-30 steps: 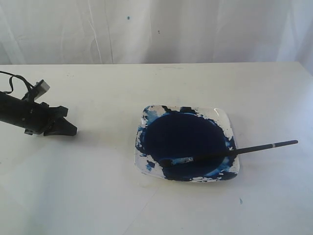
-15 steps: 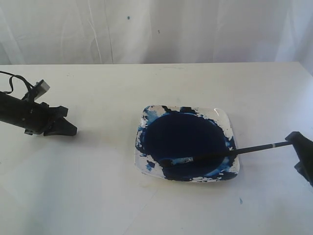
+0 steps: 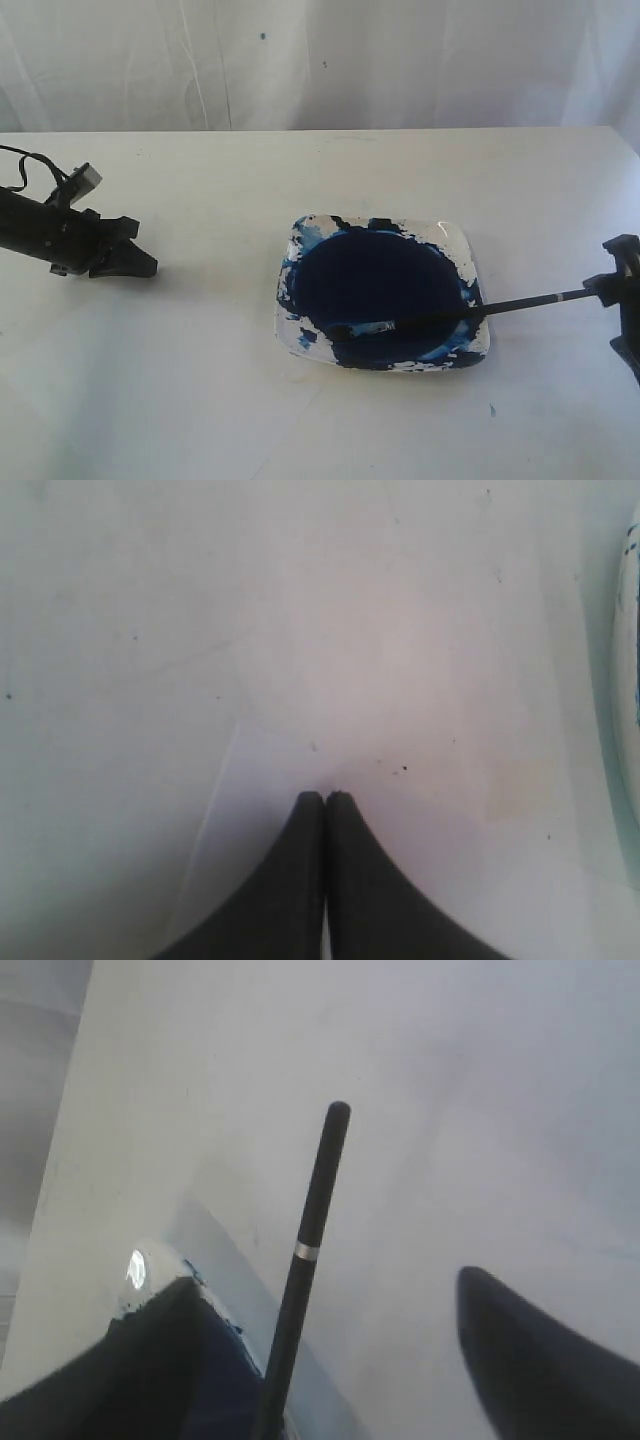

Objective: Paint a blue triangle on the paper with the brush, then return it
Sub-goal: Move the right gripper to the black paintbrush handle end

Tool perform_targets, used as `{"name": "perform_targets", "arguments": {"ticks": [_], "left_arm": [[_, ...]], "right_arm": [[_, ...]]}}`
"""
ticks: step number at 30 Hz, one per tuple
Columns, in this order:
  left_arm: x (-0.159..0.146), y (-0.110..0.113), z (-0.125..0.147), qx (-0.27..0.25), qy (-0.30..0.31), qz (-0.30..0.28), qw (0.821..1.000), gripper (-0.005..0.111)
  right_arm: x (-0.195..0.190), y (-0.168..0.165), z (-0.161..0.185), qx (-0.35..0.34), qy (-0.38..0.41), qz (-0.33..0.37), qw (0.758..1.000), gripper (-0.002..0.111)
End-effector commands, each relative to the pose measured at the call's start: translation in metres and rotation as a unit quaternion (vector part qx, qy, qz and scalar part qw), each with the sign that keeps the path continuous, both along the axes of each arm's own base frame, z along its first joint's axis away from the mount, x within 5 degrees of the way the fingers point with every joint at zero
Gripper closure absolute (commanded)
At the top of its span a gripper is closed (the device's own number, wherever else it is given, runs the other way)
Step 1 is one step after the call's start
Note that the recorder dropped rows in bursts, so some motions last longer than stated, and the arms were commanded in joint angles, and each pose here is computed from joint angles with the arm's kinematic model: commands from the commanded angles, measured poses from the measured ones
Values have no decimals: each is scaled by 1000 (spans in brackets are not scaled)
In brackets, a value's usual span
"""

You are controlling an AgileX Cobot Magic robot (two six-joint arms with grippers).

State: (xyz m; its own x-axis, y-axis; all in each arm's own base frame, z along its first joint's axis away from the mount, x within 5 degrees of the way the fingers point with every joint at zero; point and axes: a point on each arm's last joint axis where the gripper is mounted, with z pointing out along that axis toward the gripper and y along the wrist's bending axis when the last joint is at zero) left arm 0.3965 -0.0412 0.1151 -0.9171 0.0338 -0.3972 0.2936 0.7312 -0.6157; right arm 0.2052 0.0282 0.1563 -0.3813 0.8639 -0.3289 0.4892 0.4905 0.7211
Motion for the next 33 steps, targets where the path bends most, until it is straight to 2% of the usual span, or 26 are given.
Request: {"name": "perform_targets", "arguments": {"ticks": [1, 12, 19, 26, 33], "left_arm": [[0, 0, -2, 1, 1, -1, 1000, 107], [0, 0, -2, 1, 1, -1, 1000, 107], [0, 0, -2, 1, 1, -1, 1000, 107], [0, 0, -2, 1, 1, -1, 1000, 107], [0, 0, -2, 1, 1, -1, 1000, 107]], "right_arm": [[2, 1, -2, 11, 0, -2, 1000, 28], [16, 11, -21, 71, -17, 8, 997, 28], [26, 16, -37, 86, -48, 26, 995, 28], [38, 18, -51, 89, -29, 28, 995, 29], [52, 20, -58, 89, -28, 28, 995, 39]]}}
